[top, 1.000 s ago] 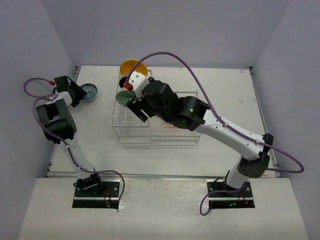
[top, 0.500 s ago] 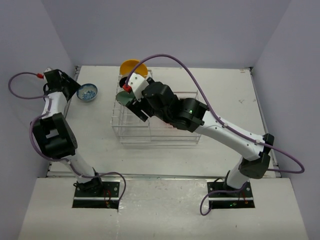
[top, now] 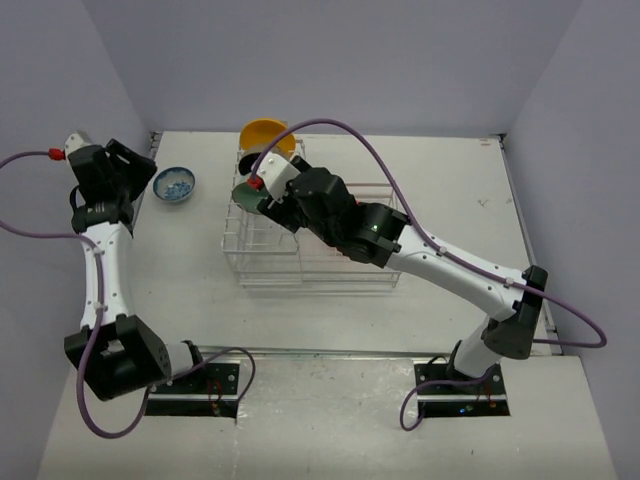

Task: Unload the bowls from the dish rack

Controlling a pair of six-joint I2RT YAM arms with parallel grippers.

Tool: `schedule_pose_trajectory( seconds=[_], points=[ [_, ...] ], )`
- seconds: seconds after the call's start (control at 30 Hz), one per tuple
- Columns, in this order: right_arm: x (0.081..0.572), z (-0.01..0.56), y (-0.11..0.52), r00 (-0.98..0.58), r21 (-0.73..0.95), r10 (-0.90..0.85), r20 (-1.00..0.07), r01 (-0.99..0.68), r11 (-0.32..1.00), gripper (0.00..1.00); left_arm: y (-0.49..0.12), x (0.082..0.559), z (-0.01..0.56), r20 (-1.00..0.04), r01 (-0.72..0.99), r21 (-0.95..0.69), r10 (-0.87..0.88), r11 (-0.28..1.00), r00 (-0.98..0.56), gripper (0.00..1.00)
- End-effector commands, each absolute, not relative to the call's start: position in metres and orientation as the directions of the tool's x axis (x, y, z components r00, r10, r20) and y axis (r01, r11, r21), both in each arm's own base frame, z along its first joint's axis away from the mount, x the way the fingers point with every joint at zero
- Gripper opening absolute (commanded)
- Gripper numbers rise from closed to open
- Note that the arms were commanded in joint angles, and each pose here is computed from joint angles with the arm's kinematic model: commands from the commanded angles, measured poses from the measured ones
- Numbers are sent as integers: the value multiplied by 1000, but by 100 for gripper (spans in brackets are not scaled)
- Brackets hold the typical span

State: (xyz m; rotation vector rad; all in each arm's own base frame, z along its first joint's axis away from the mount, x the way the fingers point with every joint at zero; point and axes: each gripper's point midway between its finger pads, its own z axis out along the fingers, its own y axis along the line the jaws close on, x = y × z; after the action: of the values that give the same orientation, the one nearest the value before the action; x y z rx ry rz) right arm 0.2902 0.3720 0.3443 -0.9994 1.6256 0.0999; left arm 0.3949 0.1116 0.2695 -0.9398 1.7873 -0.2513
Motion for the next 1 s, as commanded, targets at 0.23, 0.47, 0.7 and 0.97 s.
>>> schedule_pose_trajectory(
  seconds=[0.23, 0.47, 0.7, 0.97],
  points=[
    [301, 384, 378, 164, -477, -479, -862, -579, 661, 63, 63, 356, 261, -679, -405, -602, -708, 688, -194, 66],
    [298, 382, 392, 190, -486, -478, -857, -605, 631, 61, 45, 338, 262, -677, -354, -610, -698, 709, -232, 66],
    [297, 380, 403, 205, -497, -485, -850, -616, 612, 59, 35, 325, 273, -687, -308, -619, -688, 723, -234, 66],
    [299, 371, 409, 205, -506, -496, -844, -614, 606, 55, 30, 312, 272, -692, -295, -616, -681, 730, -239, 66]
  ],
)
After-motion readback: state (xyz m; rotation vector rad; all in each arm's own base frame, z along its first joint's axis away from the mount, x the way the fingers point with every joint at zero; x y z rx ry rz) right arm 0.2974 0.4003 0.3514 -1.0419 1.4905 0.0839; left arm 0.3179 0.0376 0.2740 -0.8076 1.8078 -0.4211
